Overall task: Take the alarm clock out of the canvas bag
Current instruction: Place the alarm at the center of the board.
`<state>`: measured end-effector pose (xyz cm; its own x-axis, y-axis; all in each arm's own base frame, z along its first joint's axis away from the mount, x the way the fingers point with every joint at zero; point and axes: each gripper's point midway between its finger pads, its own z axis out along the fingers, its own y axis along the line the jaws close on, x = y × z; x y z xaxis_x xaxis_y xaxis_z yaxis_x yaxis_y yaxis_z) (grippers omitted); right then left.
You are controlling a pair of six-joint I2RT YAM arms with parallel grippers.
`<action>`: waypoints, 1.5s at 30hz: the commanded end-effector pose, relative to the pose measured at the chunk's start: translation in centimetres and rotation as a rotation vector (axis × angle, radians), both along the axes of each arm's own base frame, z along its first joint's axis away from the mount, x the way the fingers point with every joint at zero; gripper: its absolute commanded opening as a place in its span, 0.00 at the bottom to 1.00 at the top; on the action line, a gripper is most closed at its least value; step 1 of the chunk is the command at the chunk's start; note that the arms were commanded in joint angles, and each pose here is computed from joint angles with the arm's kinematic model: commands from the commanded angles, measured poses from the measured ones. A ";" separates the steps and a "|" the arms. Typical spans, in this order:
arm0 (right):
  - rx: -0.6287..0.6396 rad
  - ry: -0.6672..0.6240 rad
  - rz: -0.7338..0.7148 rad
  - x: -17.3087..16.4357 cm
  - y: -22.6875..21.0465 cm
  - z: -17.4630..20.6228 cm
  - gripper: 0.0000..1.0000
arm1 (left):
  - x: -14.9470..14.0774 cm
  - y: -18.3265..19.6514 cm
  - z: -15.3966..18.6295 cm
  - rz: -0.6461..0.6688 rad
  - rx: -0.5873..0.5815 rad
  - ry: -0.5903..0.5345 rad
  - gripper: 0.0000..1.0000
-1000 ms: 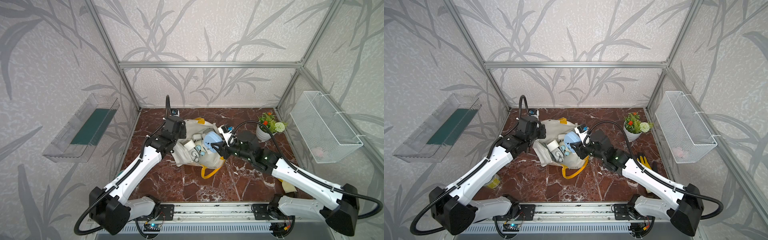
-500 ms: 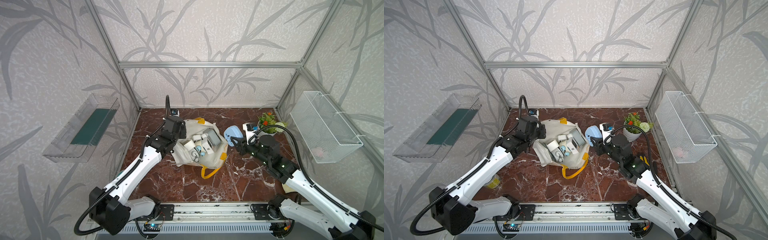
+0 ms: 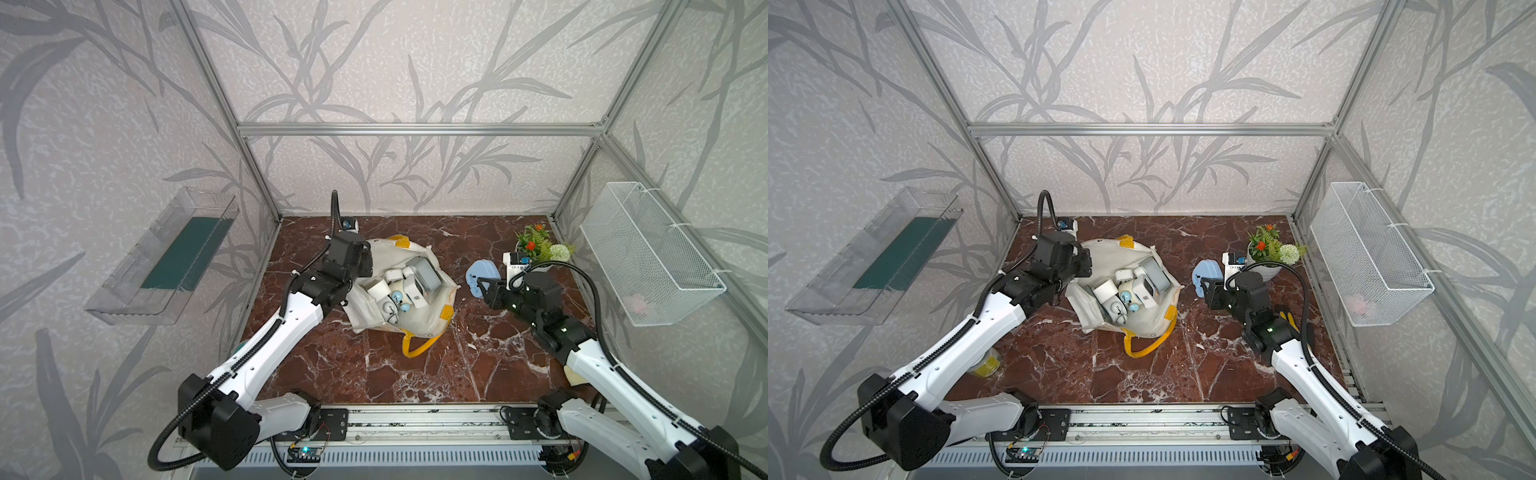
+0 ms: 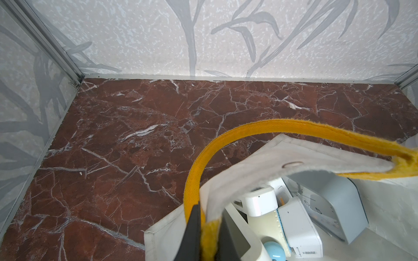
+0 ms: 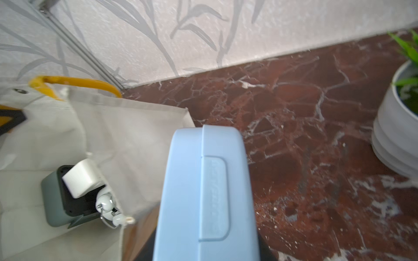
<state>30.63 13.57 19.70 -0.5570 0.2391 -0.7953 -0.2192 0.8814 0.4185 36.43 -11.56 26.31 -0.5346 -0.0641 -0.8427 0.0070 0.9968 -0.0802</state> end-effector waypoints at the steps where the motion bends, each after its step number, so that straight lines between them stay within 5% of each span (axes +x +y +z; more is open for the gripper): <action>1: 0.078 0.027 -0.026 0.4 -0.2 -0.6 0.19 | -0.2 0.9 1.6 0.044 -0.027 -0.055 0.00; 17: 0.097 0.241 -0.096 1.3 -1.1 -6.6 0.20 | -0.3 1.0 1.4 0.046 -0.028 -0.053 0.00; 45: 0.247 0.457 -0.097 5.6 1.4 -10.8 0.23 | -0.6 1.4 1.6 0.053 -0.020 -0.066 0.00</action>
<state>34.89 14.45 7.20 -0.8206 0.4275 -0.3792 0.1246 0.7815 0.6114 36.01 -11.34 26.21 -0.5295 -0.0665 -0.8457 0.0068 0.9966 -0.0826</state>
